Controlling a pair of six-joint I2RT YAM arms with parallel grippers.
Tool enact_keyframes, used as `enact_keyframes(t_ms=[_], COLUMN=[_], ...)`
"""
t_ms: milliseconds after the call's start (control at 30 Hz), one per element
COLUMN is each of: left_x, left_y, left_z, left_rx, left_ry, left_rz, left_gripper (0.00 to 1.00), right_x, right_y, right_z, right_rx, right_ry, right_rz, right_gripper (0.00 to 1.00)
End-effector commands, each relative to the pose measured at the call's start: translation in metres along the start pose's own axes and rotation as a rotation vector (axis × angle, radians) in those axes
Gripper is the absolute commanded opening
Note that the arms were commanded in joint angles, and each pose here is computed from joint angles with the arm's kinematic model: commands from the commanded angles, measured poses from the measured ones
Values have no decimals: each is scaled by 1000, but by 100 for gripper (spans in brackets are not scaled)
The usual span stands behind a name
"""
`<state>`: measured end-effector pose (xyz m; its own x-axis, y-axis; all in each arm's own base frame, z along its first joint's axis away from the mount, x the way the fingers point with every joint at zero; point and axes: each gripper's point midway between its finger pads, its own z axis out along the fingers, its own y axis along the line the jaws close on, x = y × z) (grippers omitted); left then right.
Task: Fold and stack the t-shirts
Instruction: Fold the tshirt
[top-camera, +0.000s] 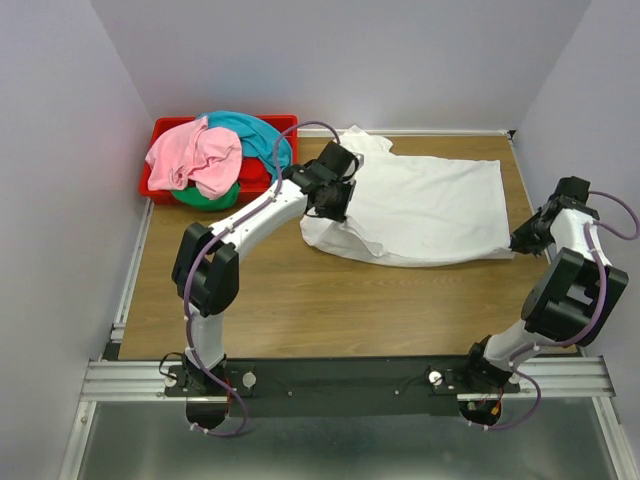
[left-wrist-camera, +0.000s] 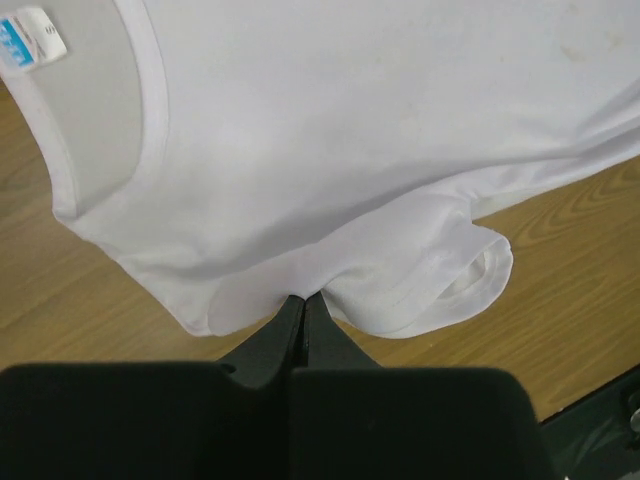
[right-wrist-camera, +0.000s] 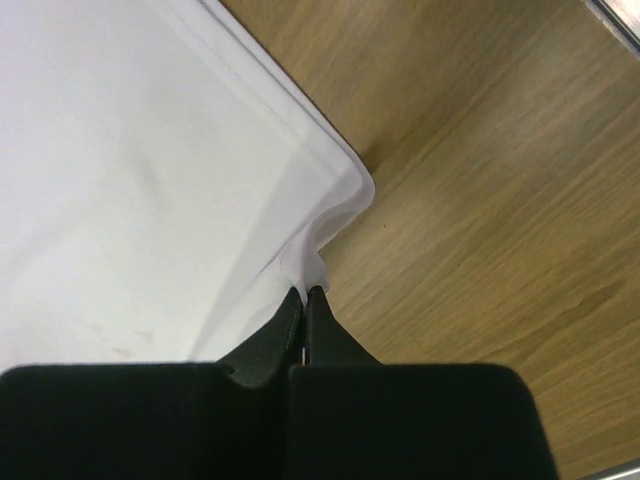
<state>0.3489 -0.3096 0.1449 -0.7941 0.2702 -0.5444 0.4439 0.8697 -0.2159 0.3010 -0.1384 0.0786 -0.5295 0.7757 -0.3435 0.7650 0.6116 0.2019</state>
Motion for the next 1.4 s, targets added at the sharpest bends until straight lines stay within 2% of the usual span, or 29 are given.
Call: enact_keyframes(t_ms=[0, 133, 500, 633, 1133, 1300, 1333, 1367], left_x=[-27, -53, -89, -104, -108, -127, -133, -146], left_y=[14, 23, 58, 58, 86, 94, 97, 96], left_z=[2, 5, 18, 18, 45, 51, 51, 49], left_rx=[-29, -28, -47, -16, -27, -29, -25, -10], left_ry=[-41, -73, -110, -136, -112, -163, -179, -216], left_rz=[25, 20, -10, 0, 9, -36, -53, -70], left_gripper=[0, 0, 0, 0, 0, 0, 6, 34], right_x=[-18, -27, -46, -45, -58, -69, -71, -72], right_y=[11, 18, 39, 46, 53, 62, 65, 68], right_z=[-4, -2, 15, 26, 43, 45, 44, 45], right_rx=[-31, -28, -12, -3, 33, 24, 18, 3], right_ry=[-13, -27, -34, -17, -31, -53, -60, -58], right_rz=[-17, -30, -61, -74, -72, -54, -43, -37], right_gripper=[2, 2, 2, 2, 2, 3, 6, 20])
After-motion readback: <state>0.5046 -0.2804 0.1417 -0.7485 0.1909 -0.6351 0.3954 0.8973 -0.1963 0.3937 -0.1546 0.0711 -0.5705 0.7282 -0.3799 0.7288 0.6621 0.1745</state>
